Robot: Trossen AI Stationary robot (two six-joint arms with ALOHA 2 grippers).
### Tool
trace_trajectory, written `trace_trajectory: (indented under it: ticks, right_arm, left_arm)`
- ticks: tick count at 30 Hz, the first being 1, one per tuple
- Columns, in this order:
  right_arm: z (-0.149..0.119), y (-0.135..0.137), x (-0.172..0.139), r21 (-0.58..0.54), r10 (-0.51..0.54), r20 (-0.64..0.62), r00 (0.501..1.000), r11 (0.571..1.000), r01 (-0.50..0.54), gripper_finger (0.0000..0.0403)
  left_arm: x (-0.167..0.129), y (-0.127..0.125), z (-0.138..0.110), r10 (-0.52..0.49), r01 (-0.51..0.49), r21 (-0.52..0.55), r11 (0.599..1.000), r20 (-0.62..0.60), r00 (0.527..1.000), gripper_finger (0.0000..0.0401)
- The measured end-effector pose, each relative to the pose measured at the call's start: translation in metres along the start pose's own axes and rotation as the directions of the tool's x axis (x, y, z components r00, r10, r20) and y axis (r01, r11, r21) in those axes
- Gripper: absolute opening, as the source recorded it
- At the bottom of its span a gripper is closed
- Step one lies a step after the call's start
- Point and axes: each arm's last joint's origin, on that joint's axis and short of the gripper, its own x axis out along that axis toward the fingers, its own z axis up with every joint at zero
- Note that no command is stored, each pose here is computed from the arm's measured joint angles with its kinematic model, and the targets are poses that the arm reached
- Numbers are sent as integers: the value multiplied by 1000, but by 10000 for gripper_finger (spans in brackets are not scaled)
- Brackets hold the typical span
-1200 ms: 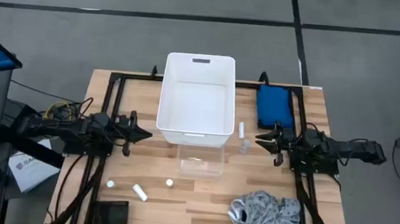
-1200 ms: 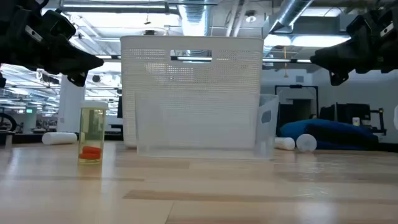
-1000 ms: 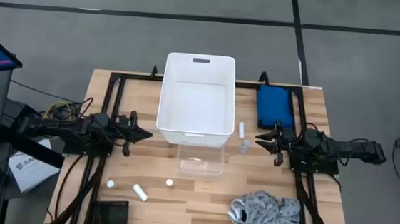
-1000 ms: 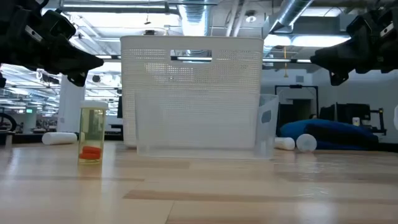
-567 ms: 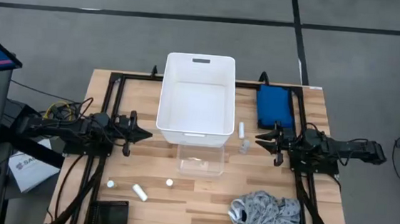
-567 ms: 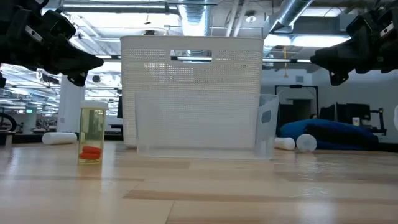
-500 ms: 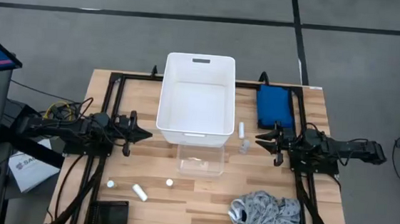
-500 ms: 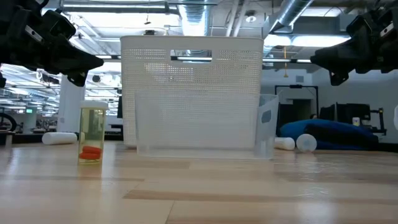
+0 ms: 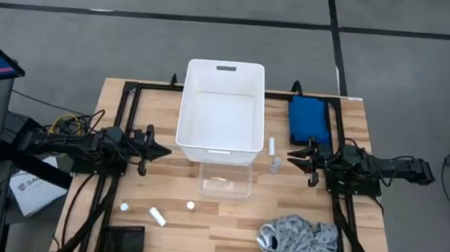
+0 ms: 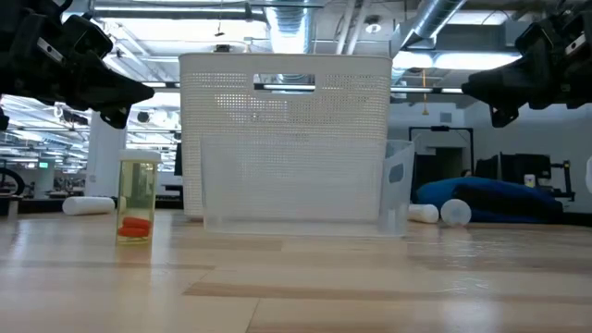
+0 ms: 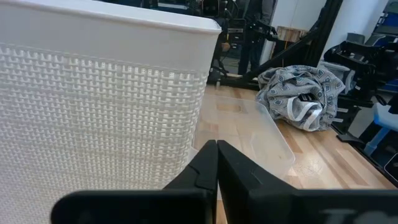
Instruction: Pick & Place Medicine items
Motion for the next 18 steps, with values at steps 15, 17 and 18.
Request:
trace_trajectory:
  ticks: [15,17,18]
  right_arm:
    - [0,0,0,0,-1,0,1000,1000,1,91]
    - [0,0,0,0,-1,0,1000,1000,1,91]
    - [0,0,0,0,0,0,1000,1000,0,91]
  left_arm:
    - [0,0,0,0,0,0,1000,0,1000,1]
    - [0,0,0,3,-3,6,1000,2,1000,1]
    - [0,1,1,29,-29,36,999,13,1000,1]
